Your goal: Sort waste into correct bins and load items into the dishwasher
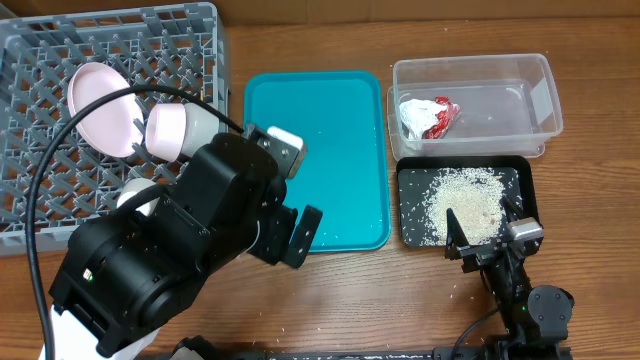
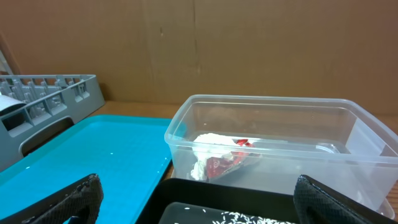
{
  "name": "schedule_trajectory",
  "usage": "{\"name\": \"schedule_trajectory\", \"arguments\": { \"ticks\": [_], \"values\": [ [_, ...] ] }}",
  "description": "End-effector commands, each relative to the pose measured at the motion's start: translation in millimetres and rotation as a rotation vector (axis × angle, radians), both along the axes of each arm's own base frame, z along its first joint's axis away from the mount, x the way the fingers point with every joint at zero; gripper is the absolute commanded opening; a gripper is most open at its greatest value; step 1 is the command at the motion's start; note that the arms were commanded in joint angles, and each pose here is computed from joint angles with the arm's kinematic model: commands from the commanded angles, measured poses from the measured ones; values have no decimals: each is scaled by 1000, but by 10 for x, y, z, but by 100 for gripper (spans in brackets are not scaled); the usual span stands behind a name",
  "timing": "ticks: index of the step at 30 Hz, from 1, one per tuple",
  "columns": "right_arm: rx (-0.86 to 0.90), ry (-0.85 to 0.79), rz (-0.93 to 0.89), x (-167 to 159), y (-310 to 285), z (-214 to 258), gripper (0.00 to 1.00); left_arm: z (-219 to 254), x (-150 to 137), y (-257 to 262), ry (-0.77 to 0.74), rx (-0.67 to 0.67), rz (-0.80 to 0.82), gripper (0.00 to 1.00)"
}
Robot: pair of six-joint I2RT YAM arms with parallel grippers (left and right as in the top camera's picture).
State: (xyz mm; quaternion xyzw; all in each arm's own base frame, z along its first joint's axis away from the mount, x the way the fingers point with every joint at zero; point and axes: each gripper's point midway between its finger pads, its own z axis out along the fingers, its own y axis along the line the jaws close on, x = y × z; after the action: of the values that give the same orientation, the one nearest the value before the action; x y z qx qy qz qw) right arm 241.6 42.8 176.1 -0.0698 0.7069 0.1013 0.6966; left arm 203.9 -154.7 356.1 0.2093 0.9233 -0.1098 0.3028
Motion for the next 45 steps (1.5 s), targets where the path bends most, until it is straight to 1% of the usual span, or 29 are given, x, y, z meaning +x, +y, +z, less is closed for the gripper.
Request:
{"name": "schedule_trajectory", "arguments": {
  "ticks": [1, 5, 7, 10, 12, 15, 18, 28, 33, 41, 45],
  "values": [
    [4, -7, -5, 1, -10, -8, 100, 42, 6, 92, -17, 3, 56, 100],
    [4, -7, -5, 1, -10, -8, 100, 324, 319, 214, -207, -5, 184, 100],
    [4, -7, -5, 1, -10, -8, 100, 502, 459, 203, -305, -38, 192, 100],
    [4, -8, -5, 1, -10, -7, 100, 699, 612, 112, -430, -103, 107, 100],
    [4, -7, -5, 1, -10, -8, 100, 761, 644, 60, -498, -153, 25, 100],
    [4, -8, -5, 1, -10, -7, 100, 731, 632, 72, -564, -225, -35, 100],
    [4, -7, -5, 1, -10, -8, 100, 574, 574, 156, -614, -272, -40, 100],
    [4, -7, -5, 1, -10, -8, 100, -220, 209, 556, -772, -299, 44, 100],
    [4, -7, -5, 1, -10, -8, 100, -602, 104, 684, -829, -325, 91, 100],
    [4, -7, -5, 1, -10, -8, 100, -1070, 136, 785, -949, -343, 134, 100],
    [4, -7, -5, 1, -10, -8, 100, -1321, 219, 812, -958, -335, 157, 100]
  ]
}}
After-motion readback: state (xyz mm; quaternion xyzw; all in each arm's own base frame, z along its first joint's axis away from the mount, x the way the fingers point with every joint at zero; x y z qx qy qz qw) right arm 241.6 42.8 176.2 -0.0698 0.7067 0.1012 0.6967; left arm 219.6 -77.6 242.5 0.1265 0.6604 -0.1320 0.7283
